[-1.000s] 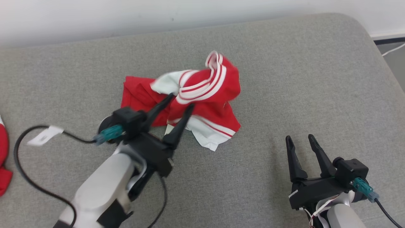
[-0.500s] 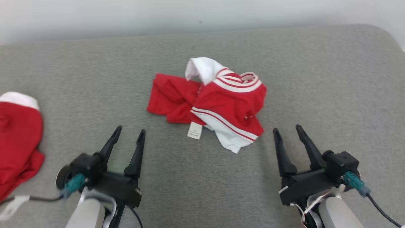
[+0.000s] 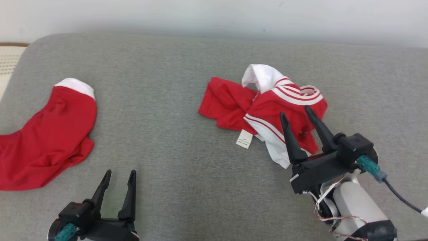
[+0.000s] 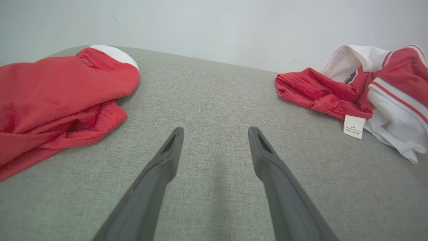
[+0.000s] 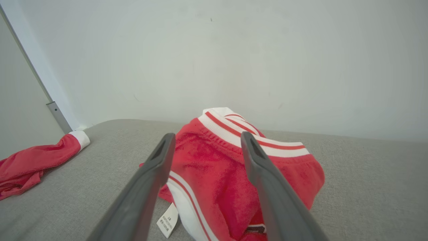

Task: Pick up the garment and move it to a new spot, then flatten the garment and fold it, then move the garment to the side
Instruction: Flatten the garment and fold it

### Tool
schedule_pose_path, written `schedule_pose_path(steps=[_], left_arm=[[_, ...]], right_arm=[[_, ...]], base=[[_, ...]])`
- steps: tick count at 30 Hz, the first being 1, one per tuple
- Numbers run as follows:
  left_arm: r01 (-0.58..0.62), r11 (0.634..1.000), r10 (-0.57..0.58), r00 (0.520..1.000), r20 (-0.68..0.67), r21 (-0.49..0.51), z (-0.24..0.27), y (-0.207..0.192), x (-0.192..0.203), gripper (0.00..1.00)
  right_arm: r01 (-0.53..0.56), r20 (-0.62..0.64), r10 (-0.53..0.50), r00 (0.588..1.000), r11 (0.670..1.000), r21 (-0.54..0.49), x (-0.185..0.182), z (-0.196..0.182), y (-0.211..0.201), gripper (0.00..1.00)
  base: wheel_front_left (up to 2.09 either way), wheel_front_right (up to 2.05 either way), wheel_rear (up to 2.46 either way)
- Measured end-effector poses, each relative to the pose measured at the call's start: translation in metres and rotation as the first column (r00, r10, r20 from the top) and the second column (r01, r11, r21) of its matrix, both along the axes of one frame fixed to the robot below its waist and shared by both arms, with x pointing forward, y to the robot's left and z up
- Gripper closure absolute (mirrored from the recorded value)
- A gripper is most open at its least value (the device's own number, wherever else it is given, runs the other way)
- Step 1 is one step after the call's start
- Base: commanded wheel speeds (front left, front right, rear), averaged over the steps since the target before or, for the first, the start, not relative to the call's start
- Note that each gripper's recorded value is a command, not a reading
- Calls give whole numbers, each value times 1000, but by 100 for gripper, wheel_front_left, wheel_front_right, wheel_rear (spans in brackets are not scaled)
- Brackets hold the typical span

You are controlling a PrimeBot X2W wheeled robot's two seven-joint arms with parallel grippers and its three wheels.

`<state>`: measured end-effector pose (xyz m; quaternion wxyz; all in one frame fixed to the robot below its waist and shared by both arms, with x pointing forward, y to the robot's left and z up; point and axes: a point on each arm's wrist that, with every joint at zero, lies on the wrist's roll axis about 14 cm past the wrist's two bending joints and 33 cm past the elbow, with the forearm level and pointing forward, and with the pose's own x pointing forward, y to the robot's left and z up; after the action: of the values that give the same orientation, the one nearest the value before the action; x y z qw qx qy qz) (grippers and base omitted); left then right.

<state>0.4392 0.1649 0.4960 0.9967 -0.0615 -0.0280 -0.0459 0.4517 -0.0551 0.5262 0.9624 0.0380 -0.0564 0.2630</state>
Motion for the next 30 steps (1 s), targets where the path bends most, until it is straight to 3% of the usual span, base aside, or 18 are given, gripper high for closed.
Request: schedule_pose_path(steps=[7,16,17,18,26,30], left_arm=[[-88,996,88,996,-26,-21,-7,29,-20,0],[-154,987,152,987,-48,-42,-12,46,-35,0],[-159,986,156,986,-49,-47,-12,47,-36,0],[-164,985,162,986,-50,-47,-12,49,-36,0],[-191,981,188,980,-61,-43,-15,56,-45,0],[-196,979,194,980,-53,-49,-12,58,-48,0]], right_arm=[[-30,18,31,999,998,-60,23,1,11,0],[-54,-52,46,998,983,-175,43,-31,18,0],[-54,-69,41,997,981,-187,44,-38,17,42],[-54,-80,39,996,979,-197,46,-42,16,100],[-39,-73,25,997,977,-208,58,-36,15,100],[-59,-10,58,998,983,-174,56,-11,27,100]], base=[[0,0,0],[0,0,0],[0,0,0],[0,0,0],[0,0,0],[0,0,0]])
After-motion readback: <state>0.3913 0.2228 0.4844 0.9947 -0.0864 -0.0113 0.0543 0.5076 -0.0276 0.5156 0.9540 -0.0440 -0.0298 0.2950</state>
